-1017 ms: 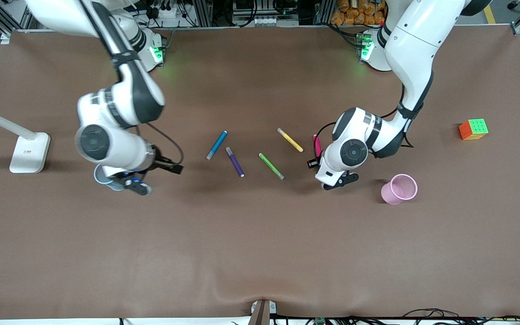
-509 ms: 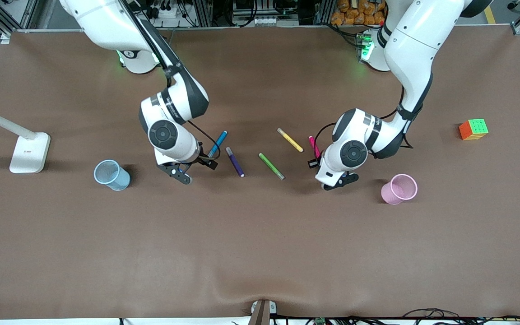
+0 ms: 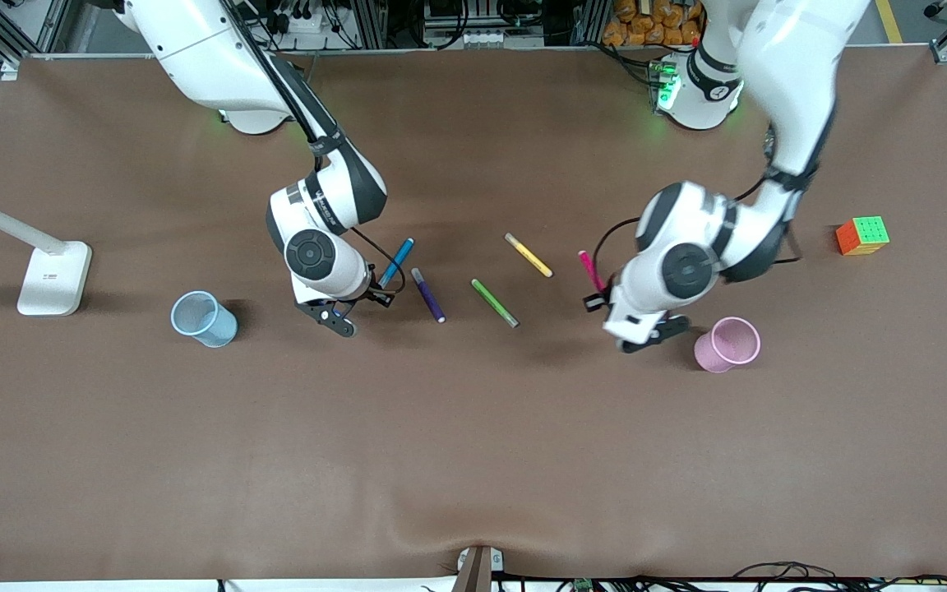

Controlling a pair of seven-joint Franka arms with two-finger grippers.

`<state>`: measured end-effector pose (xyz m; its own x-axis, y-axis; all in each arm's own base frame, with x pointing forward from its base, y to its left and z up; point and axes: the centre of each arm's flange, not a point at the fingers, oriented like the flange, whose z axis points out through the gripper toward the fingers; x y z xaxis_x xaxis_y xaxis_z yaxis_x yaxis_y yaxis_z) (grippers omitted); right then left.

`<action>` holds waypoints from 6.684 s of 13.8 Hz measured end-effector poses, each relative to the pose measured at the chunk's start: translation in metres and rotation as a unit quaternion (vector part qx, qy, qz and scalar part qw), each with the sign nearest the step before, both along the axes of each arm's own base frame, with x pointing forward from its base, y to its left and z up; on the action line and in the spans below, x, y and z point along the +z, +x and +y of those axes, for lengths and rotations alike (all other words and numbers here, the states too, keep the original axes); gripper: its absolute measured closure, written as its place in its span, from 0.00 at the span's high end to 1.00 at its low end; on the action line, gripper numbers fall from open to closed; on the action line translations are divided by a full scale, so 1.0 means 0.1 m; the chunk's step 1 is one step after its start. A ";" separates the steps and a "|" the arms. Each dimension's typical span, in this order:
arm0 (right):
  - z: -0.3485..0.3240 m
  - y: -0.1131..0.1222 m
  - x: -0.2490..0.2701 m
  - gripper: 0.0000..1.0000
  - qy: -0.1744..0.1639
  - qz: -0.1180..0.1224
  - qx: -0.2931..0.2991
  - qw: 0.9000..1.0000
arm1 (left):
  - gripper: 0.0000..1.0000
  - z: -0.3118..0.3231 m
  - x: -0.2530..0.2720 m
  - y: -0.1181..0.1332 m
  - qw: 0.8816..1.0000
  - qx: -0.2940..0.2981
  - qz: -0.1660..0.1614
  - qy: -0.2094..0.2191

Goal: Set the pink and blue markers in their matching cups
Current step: 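Lift the pink marker with the left gripper while the right gripper grasps the blue marker, then carry the pink marker over its cup while the right gripper carries the blue marker, then drop the pink marker into the pink cup while the right gripper drops the blue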

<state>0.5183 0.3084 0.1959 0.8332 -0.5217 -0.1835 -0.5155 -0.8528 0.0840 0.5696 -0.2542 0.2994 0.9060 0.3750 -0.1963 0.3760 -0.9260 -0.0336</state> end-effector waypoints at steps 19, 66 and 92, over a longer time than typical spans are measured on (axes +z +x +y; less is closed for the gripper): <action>-0.13 0.04 0.50 0.16 0.000 -0.004 0.013 1.000 | 0.17 1.32 1.67 0.70 0.966 -0.002 -0.188 0.177; -2.97 0.47 0.93 0.17 -0.096 -0.257 0.343 0.899 | 1.00 1.07 -0.03 0.38 0.899 0.110 -0.298 0.302; -2.84 0.82 3.79 1.00 0.067 0.008 0.210 0.975 | 1.00 1.45 1.36 0.62 0.937 0.095 -0.203 0.266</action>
